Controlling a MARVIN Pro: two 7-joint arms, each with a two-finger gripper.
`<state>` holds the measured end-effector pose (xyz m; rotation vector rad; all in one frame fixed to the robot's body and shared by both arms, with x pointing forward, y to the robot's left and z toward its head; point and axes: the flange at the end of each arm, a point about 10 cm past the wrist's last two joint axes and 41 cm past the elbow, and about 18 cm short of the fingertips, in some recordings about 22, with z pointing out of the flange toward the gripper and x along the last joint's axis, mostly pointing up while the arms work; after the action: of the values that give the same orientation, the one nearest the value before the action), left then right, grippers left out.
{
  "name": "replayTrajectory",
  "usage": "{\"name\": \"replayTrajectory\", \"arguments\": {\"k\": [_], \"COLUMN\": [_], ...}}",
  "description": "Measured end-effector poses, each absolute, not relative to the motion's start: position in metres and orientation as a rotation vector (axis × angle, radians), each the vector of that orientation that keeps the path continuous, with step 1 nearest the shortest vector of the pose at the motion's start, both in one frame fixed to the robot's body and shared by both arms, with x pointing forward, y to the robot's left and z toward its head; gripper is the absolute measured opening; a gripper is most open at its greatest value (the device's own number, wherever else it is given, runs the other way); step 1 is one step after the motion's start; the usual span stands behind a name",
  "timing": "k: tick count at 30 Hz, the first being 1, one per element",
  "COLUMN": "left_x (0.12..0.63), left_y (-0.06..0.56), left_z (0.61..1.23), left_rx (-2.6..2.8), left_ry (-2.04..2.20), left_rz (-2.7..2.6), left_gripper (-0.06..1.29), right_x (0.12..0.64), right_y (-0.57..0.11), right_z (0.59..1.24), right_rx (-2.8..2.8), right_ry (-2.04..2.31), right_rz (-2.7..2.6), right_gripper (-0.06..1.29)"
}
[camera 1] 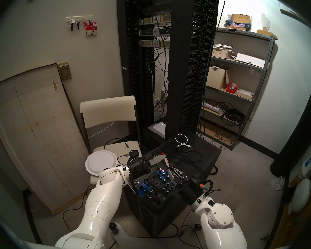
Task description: Insert aux cable
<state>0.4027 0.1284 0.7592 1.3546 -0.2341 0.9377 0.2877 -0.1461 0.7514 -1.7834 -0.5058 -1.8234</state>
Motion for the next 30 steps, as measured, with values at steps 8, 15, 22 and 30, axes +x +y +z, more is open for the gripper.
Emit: {"name": "replayTrajectory", "arguments": {"k": [8, 15, 22, 30], "left_x": [0.406, 0.408, 0.410, 0.406], "left_y": [0.134, 0.136, 0.139, 0.140], "left_z": [0.770, 0.777, 0.784, 0.791], "left_rx": [1.347, 1.350, 1.341, 1.293], "left_ry": [-0.336, -0.451, -0.536, -0.629], "left_rz": [0.982, 1.006, 1.031, 1.049], "left_gripper": [0.12, 0.12, 0.12, 0.12], "right_x": [0.281, 0.281, 0.284, 0.288], "right_y": [-0.163, -0.179, -0.192, -0.203], "right_z": [0.748, 0.748, 0.750, 0.757], "right_rx": [-1.842, -1.882, -1.907, -1.910], "right_ry": [-0.509, -0.507, -0.506, -0.483], "right_rz": [-1.793, -1.795, -1.804, -1.804], "right_gripper": [0.28, 0.56, 1.09, 1.19]}}
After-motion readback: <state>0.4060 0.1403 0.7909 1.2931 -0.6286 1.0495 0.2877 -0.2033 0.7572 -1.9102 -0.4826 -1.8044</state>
